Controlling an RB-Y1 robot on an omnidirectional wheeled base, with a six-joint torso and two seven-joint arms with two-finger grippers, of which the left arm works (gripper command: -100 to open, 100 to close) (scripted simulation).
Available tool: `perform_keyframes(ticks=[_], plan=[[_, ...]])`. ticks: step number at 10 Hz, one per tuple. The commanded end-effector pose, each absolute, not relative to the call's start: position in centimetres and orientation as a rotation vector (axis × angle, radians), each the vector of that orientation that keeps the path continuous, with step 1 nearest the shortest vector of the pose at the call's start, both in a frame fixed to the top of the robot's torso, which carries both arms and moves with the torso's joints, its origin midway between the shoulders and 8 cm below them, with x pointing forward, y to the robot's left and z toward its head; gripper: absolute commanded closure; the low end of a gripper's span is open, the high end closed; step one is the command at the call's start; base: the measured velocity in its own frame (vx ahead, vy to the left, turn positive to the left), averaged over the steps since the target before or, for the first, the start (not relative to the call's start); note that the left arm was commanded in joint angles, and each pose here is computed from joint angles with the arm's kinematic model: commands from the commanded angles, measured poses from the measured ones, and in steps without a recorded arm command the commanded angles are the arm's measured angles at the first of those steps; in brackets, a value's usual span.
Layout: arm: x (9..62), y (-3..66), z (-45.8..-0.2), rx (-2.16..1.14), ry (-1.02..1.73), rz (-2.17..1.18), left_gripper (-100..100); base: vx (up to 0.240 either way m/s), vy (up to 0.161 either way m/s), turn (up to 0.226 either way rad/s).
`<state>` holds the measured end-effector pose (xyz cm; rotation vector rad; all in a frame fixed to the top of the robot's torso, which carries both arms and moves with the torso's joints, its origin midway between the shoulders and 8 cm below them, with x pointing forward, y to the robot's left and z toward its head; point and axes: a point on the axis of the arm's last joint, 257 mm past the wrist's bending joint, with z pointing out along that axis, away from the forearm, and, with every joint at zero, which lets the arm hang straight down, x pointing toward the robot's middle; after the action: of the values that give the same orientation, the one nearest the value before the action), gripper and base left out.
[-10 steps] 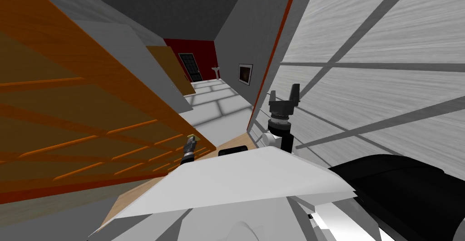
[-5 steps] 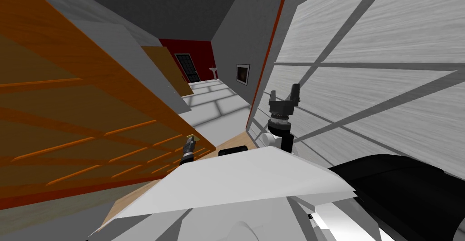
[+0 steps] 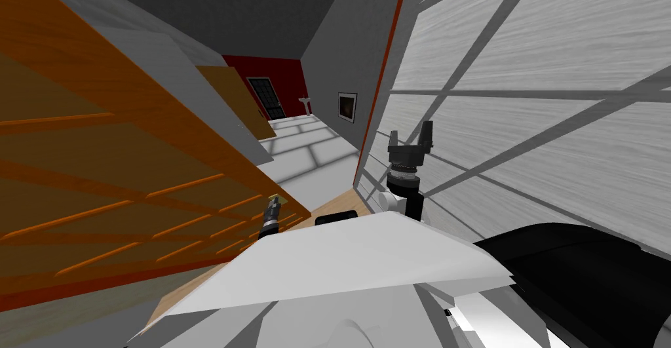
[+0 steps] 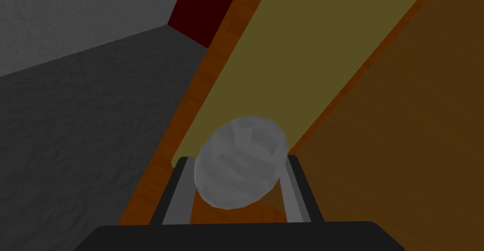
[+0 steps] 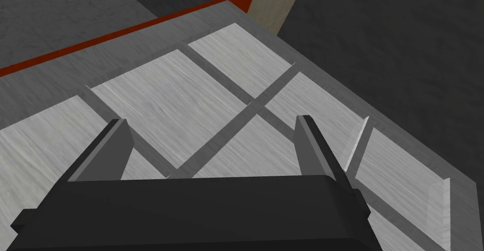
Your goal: Pull the door open
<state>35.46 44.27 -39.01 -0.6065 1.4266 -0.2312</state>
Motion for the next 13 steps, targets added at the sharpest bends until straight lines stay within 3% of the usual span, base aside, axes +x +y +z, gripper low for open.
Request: perform_keyframes(ticks=[1, 13], plan=[[35.2, 44.7, -39.1, -0.658, 1.407, -0.267, 100, -0.051, 0.014, -0.103], [34.7, 46.6, -38.8, -0.907, 1.263, -0.478, 100, -0.037, 0.007, -0.063]])
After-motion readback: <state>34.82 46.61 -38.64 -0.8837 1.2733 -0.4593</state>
